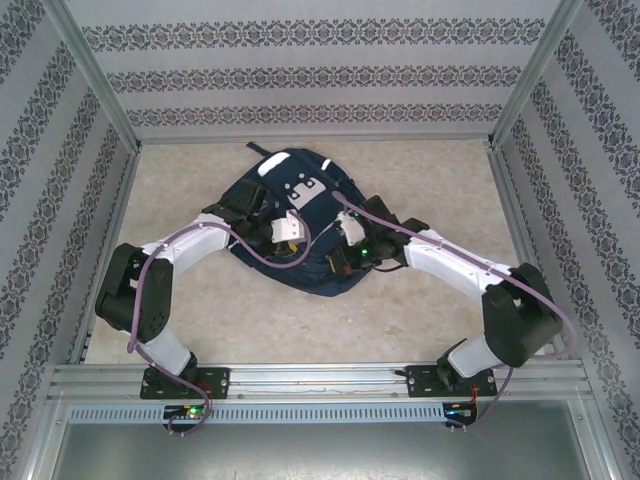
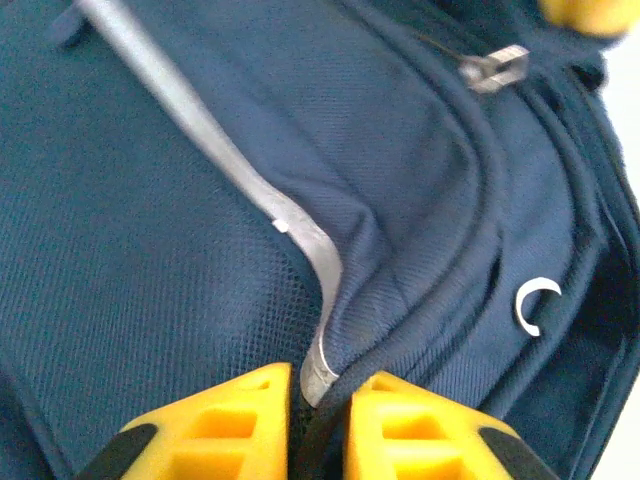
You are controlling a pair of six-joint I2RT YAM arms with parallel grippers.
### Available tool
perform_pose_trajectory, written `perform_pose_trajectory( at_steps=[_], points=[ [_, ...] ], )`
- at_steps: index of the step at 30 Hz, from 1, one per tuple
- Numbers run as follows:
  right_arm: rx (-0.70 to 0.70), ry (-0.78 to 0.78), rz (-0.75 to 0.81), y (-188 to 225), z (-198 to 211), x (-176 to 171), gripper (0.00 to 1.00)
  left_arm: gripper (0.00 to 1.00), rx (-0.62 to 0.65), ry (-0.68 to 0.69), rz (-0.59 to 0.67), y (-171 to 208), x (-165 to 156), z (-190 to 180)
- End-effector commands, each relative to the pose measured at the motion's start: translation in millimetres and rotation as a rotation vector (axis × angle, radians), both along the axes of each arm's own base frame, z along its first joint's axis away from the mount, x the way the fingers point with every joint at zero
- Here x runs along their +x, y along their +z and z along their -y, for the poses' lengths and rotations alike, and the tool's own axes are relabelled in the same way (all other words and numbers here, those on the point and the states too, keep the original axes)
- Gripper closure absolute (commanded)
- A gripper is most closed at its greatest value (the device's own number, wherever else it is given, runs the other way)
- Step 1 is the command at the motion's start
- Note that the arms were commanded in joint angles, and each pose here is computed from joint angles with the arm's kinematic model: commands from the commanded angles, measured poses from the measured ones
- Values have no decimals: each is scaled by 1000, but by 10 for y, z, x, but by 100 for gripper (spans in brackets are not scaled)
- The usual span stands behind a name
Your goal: Pack books, pencil case, and school supplies into a backpack
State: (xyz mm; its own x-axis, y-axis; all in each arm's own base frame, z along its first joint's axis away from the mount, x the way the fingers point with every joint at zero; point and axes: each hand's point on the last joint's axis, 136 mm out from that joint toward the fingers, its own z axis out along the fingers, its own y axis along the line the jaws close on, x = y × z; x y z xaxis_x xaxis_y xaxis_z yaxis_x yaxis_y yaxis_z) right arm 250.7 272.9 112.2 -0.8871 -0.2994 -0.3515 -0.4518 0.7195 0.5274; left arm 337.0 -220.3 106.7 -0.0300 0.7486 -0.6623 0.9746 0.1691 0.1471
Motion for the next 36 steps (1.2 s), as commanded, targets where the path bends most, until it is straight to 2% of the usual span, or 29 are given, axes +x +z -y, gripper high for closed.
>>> perform_pose_trajectory(
  at_steps=[1, 3, 6, 10, 16, 19, 23, 24, 25, 27, 28, 29, 36],
  points=[
    [22, 57, -102, -2, -254, -225, 100, 73, -23, 172, 117, 275, 374, -226],
    [18, 49, -95, -12, -303, -168, 100, 51, -56, 129, 97, 280, 218, -183],
    [26, 51, -101, -14, -343, -145, 100, 41, -126, -67, 38, 324, -245, -46],
    [33, 64, -109, -23, -355, -178, 100, 40, -144, -155, 39, 286, -460, 136],
    [52, 63, -122, -57, -380, -224, 100, 39, -94, -214, 37, 156, -453, 366],
    [55, 56, -125, -73, -375, -235, 100, 39, -57, -268, 32, 43, -504, 384],
    [62, 54, -140, -93, -370, -267, 100, 39, -7, -258, 37, -102, -470, 346],
    [64, 57, -144, -94, -374, -282, 100, 42, 2, -234, 44, -108, -418, 344],
    [63, 59, -147, -105, -370, -296, 100, 49, 8, -194, 44, -107, -351, 346],
    [57, 60, -145, -127, -358, -309, 100, 75, 2, -176, 29, -55, -311, 363],
    [48, 55, -138, -149, -339, -303, 100, 92, -3, -189, 19, -29, -329, 377],
    [46, 56, -129, -161, -329, -297, 96, 100, -15, -203, 11, 2, -354, 393],
    [9, 60, -76, -255, -319, -202, 74, 100, -82, -257, -6, 97, -505, 452]
  ],
)
